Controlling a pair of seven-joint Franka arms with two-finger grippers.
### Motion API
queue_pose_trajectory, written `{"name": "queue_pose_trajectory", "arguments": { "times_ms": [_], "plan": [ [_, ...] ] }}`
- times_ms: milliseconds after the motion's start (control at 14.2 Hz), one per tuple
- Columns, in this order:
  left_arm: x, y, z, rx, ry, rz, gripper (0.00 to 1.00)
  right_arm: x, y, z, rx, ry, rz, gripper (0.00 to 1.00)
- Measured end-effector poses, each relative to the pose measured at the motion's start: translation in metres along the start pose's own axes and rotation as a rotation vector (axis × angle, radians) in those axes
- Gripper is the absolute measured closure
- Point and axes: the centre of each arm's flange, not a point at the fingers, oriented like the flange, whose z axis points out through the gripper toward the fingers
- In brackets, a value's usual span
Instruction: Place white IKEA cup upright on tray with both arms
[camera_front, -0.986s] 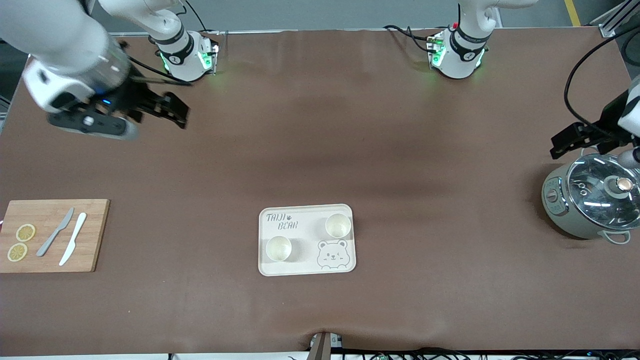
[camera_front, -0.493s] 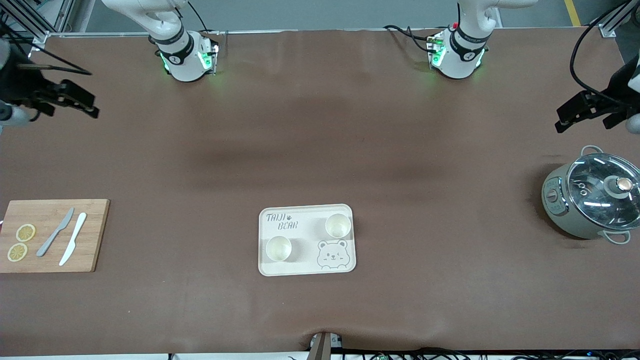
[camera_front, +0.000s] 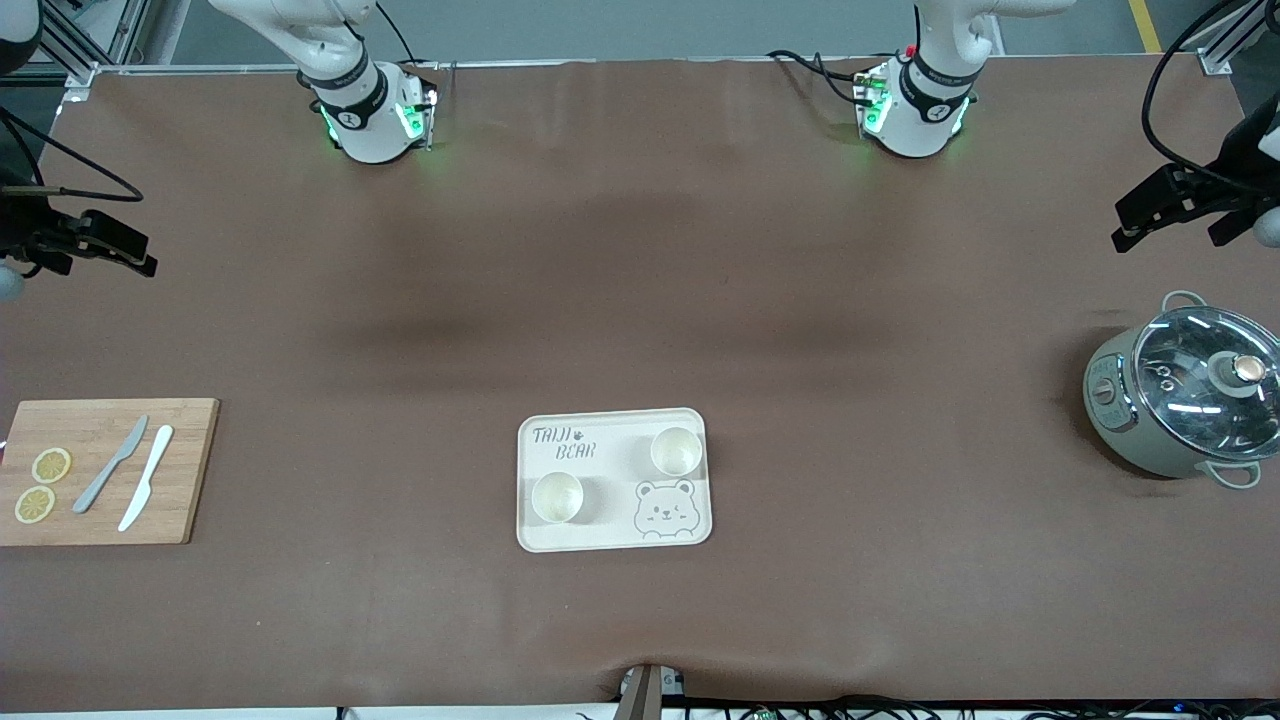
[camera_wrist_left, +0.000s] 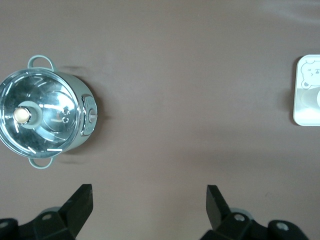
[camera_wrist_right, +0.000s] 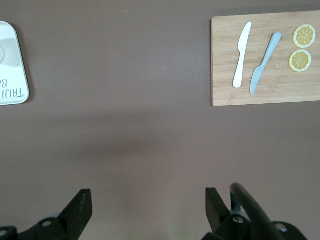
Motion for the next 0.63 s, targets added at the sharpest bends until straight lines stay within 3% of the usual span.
{"name": "queue_pose_trajectory", "arguments": {
  "times_ms": [634],
  "plan": [
    [0.0065, 0.0003, -0.0029, 0.000, 0.010, -0.001, 0.00, -0.0003, -0.0025, -0.0012, -0.001, 0.004, -0.005, 0.00]
  ]
}}
